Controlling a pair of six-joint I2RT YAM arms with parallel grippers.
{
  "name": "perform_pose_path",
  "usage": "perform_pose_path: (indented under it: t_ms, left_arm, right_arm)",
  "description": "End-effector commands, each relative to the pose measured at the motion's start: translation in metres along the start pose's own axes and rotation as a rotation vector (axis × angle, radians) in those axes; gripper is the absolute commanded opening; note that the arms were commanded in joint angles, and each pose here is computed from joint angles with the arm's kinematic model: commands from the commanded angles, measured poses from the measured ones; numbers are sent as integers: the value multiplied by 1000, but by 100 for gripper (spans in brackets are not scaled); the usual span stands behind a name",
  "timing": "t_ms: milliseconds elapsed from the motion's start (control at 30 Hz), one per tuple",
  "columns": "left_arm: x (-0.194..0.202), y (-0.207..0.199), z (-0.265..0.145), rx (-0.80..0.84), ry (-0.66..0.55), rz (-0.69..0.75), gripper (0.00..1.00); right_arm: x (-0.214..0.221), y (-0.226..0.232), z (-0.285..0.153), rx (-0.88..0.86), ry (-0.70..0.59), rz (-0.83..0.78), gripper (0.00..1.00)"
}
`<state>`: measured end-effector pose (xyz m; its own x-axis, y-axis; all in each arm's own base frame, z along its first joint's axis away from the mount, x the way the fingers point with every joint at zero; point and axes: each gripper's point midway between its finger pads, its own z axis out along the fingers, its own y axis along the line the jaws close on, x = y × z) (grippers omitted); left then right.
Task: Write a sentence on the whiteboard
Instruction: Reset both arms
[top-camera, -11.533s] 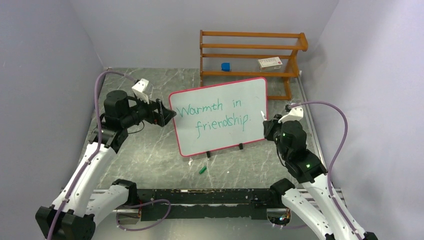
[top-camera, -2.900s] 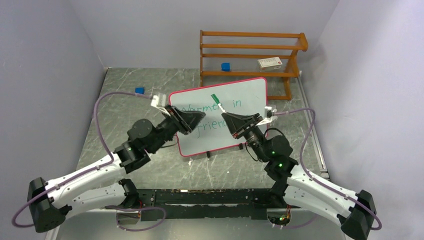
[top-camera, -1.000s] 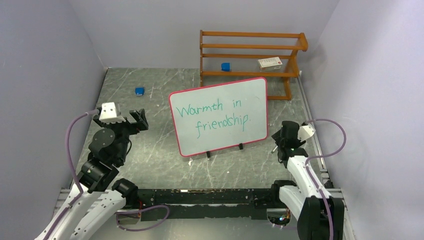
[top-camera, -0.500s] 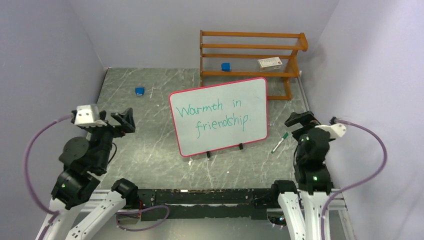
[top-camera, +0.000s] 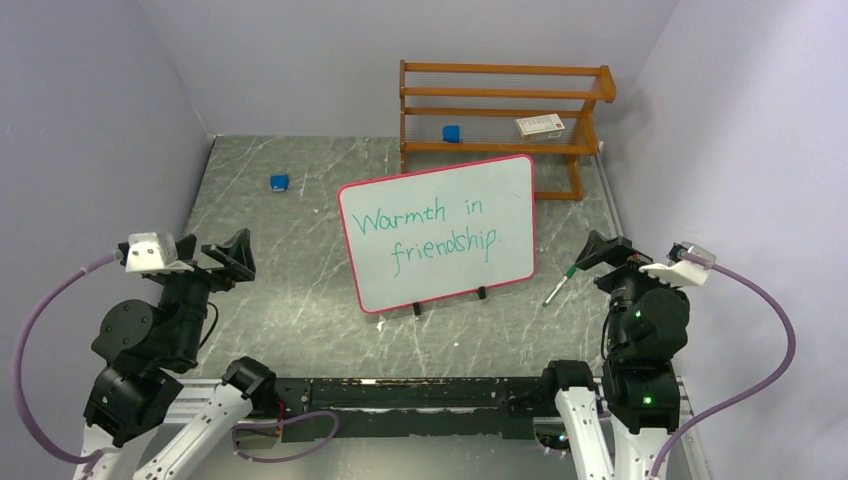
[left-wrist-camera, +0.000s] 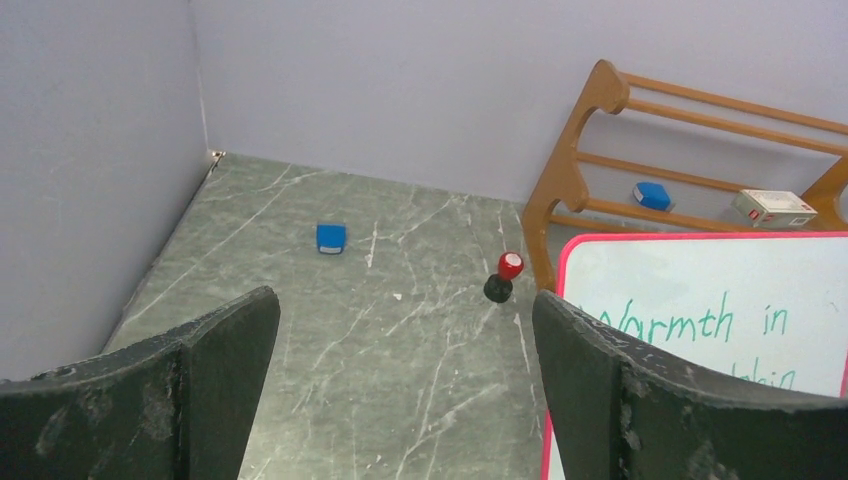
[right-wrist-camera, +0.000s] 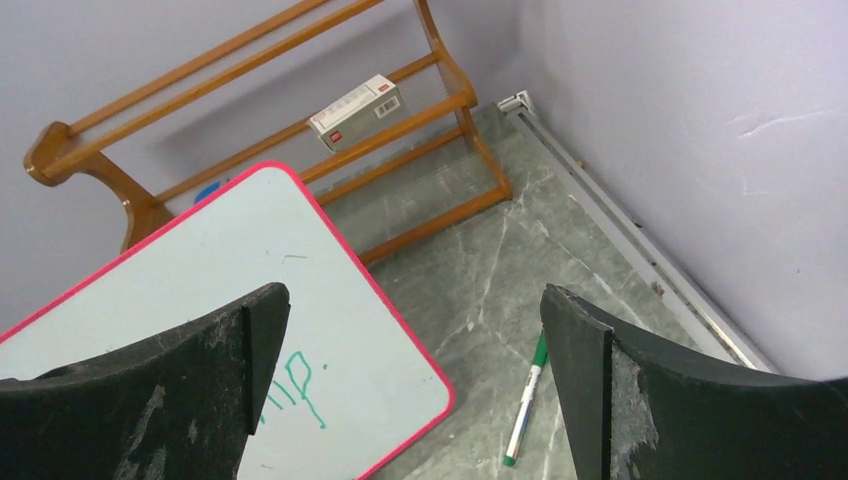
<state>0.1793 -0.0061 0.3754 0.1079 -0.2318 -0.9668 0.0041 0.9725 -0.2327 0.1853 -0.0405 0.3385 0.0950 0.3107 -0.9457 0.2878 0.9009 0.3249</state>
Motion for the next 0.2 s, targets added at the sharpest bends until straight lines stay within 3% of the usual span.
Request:
perform_pose_path:
  t_ms: [0, 167]
  left_arm:
    - [10, 10, 0, -47, 11, 8, 99]
    - [12, 10, 3, -62, 24, 22, 99]
  right_arm:
    - [4, 2, -1, -30, 10, -44, 100]
    - [2, 3, 0, -33, 1, -44, 100]
